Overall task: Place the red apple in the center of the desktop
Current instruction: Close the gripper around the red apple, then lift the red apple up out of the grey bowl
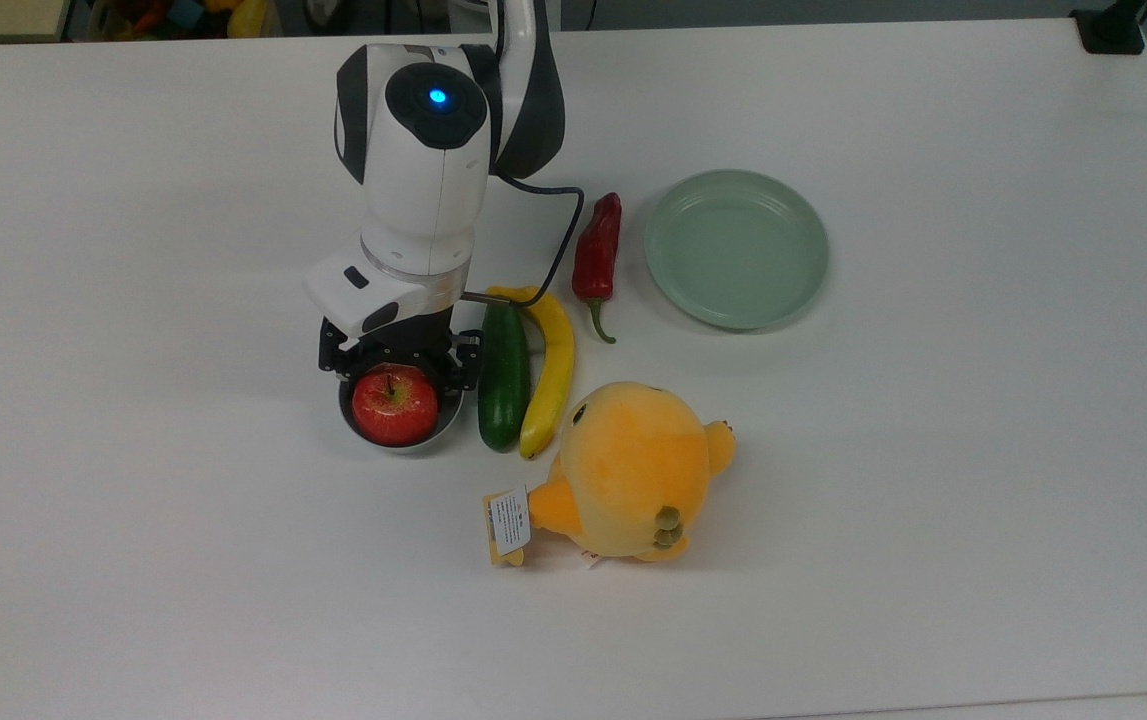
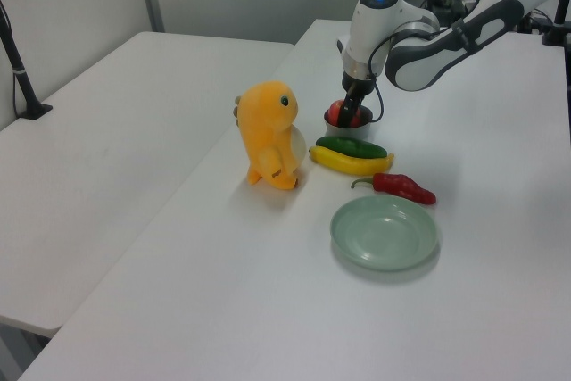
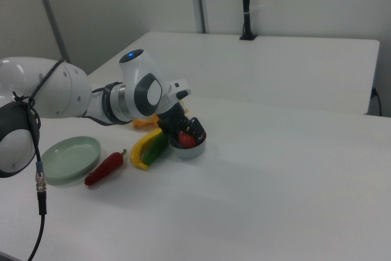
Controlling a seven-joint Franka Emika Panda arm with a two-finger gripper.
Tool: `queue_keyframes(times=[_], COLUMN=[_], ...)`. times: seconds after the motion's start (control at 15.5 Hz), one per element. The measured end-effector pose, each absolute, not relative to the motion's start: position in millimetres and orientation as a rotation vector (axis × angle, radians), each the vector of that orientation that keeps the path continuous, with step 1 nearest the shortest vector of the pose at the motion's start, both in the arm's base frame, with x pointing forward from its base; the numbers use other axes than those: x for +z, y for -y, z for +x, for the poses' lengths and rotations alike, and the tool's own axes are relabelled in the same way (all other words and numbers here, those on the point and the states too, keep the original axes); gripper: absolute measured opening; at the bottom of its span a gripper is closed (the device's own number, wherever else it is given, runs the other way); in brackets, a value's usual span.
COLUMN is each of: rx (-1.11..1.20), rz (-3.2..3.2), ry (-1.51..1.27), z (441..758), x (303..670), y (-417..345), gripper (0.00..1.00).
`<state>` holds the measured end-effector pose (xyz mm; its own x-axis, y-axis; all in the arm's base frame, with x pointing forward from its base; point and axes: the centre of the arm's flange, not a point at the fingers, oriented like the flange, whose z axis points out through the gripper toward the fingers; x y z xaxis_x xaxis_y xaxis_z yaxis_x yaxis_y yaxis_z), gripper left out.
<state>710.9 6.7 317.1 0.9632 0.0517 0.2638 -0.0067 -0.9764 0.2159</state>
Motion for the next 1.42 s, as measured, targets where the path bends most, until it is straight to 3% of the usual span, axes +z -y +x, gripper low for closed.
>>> queue_keyframes(times=[0.9, 1.42], rx=[0.409, 0.514], rz=[2.884, 2.894], ry=[-0.054, -0.017], z=[712.5, 712.3], x=[320.0, 366.5], y=[-8.7, -15.7], gripper=[0.84, 0.81])
